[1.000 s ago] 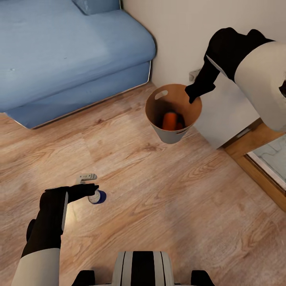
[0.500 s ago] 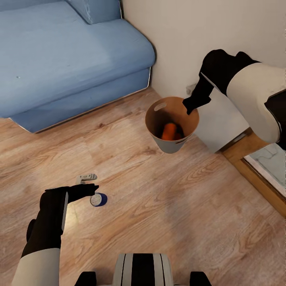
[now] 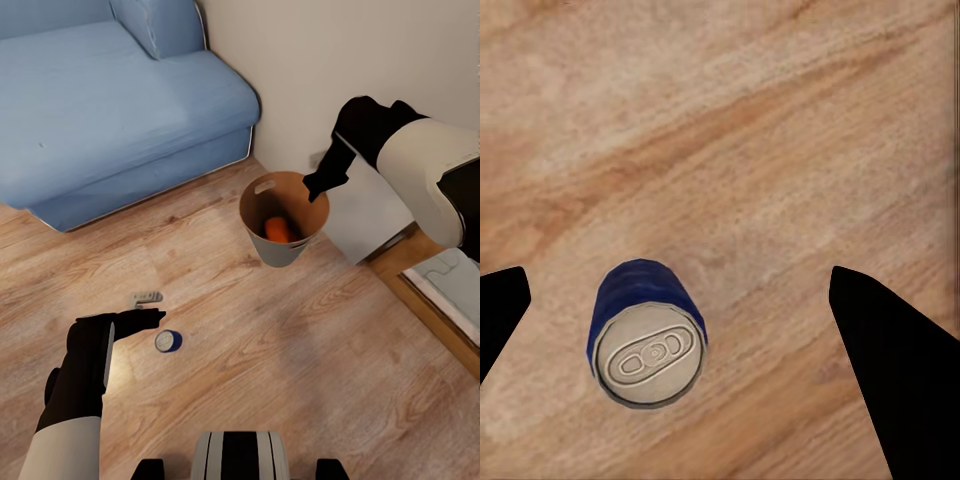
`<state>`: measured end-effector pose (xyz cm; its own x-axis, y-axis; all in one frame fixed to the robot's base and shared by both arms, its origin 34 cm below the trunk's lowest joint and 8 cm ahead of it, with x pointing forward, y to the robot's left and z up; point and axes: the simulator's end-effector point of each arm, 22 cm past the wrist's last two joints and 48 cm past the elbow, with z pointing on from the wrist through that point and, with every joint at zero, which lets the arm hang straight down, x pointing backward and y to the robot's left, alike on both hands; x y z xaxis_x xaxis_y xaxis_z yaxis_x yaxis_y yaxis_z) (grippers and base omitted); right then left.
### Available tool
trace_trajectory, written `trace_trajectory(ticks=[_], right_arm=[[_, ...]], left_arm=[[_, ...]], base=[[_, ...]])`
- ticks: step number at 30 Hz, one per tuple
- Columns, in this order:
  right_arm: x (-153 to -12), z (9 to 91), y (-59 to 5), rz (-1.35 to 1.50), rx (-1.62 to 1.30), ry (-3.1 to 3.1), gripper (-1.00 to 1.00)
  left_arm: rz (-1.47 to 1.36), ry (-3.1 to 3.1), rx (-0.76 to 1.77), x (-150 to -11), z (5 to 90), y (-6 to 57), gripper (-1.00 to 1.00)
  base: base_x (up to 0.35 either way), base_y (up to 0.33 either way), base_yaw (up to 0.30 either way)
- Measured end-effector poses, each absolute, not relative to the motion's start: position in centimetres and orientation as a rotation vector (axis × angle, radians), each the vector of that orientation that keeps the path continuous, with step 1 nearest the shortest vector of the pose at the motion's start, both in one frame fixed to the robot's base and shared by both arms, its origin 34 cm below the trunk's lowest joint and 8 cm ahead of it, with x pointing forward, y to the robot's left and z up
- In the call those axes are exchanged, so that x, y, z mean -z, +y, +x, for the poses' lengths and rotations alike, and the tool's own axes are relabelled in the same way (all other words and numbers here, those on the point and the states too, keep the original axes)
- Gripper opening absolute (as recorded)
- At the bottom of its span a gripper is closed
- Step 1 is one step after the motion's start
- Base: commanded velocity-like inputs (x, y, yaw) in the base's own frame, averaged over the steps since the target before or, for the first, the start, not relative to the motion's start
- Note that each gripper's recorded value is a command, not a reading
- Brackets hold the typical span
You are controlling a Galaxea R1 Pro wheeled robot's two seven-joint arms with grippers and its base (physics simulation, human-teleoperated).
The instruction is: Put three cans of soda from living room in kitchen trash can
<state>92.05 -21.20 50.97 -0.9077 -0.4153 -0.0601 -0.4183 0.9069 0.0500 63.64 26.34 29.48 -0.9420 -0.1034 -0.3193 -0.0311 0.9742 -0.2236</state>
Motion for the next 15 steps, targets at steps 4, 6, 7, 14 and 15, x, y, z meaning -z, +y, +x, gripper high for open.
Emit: trace_trajectory(ticks=[4,6,7,14,15], right_arm=[[-50.5,91.2,-22.1,-0.692,-0.048,3.045,-1.00],[-50.6,90.9,-22.2,-0.697,-0.043,3.051,-1.00],[-50.7,90.8,-22.0,-0.696,-0.050,3.053,-1.00],[-49.8,88.7,-21.4,-0.696,-0.093,3.103,-1.00],[-49.7,88.6,-21.7,-0.705,-0.075,3.105,-1.00]], left_arm=[[-0.097,2.782,0.308,-30.7,64.0,26.3,-1.00],[-0.096,2.779,0.308,-31.3,64.2,26.3,-1.00],[-0.096,2.777,0.308,-31.6,64.3,26.3,-1.00],[-0.095,2.773,0.312,-33.3,64.7,26.3,-1.00],[-0.095,2.770,0.315,-33.4,64.8,26.2,-1.00]], base=[[0.000,0.000,0.000],[0.000,0.000,0.000],[0.000,0.000,0.000],[0.000,0.000,0.000],[0.000,0.000,0.000]])
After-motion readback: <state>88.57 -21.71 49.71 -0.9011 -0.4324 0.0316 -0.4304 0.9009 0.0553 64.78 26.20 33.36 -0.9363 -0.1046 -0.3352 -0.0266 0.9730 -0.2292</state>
